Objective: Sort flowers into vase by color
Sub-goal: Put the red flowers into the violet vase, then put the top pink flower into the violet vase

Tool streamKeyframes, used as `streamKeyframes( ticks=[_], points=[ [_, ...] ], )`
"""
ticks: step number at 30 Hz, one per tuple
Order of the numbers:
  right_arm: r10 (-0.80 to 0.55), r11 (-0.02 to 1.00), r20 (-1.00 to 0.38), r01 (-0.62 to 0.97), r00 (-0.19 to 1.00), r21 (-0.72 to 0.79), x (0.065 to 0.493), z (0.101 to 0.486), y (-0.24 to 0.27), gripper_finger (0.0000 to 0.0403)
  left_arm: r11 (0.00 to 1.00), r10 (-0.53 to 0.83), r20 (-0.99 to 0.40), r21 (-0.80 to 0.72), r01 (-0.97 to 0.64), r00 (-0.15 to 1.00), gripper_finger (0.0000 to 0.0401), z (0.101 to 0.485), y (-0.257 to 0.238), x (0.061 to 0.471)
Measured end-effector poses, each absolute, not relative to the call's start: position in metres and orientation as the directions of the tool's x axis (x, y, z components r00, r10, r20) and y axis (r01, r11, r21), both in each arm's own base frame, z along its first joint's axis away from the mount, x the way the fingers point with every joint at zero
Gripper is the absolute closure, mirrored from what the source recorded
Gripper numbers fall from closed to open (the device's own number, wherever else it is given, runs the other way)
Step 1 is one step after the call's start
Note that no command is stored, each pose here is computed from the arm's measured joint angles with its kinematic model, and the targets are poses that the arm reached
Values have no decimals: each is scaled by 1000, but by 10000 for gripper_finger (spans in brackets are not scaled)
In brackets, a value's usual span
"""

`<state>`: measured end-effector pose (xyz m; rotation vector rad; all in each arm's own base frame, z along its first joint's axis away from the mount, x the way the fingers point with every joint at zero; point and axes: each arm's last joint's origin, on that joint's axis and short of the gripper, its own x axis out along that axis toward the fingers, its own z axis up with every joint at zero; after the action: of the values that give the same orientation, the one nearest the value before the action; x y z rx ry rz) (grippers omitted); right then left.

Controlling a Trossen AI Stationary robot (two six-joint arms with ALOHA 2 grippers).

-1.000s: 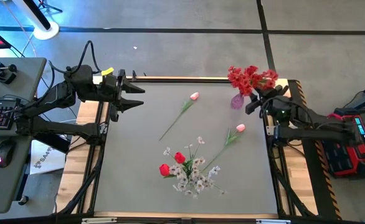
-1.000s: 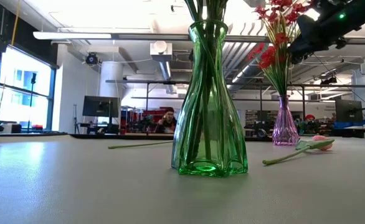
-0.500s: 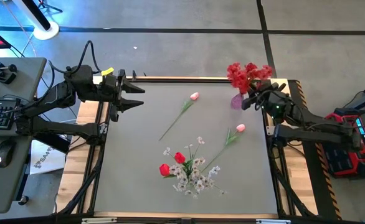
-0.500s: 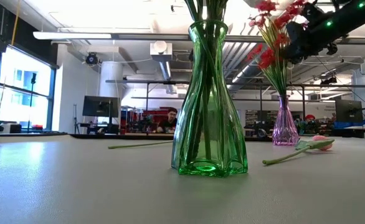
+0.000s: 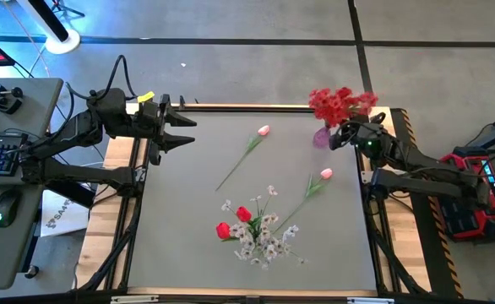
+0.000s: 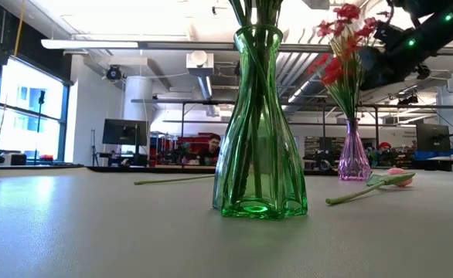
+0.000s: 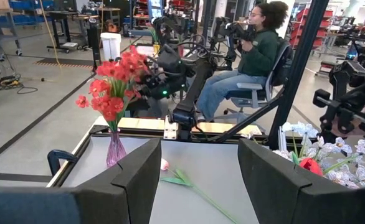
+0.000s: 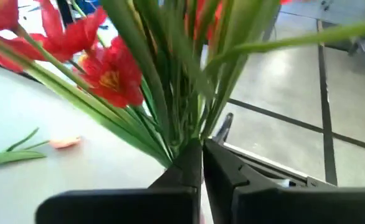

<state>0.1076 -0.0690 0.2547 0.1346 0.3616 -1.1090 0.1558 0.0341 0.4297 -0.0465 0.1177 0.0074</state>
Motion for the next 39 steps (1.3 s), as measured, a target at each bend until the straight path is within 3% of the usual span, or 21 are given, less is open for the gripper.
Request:
streamKeyframes(
  ticks=[9,18,29,39],
  points=[
    [-833,465,-313,884,456,49,106,271,-67,382,999,5,-117,-46,-10,993,201,430,34,156],
    [-829,510,-268,860,492,-1,91,322,-59,329,999,5,-118,-46,-10,993,201,430,34,156],
    [-676,720,-59,675,735,162,76,389,-45,289,999,5,-118,-45,-10,993,201,430,34,156],
    [-498,828,-41,489,866,276,78,397,-39,288,995,5,-92,100,4,996,201,432,34,156]
  ],
)
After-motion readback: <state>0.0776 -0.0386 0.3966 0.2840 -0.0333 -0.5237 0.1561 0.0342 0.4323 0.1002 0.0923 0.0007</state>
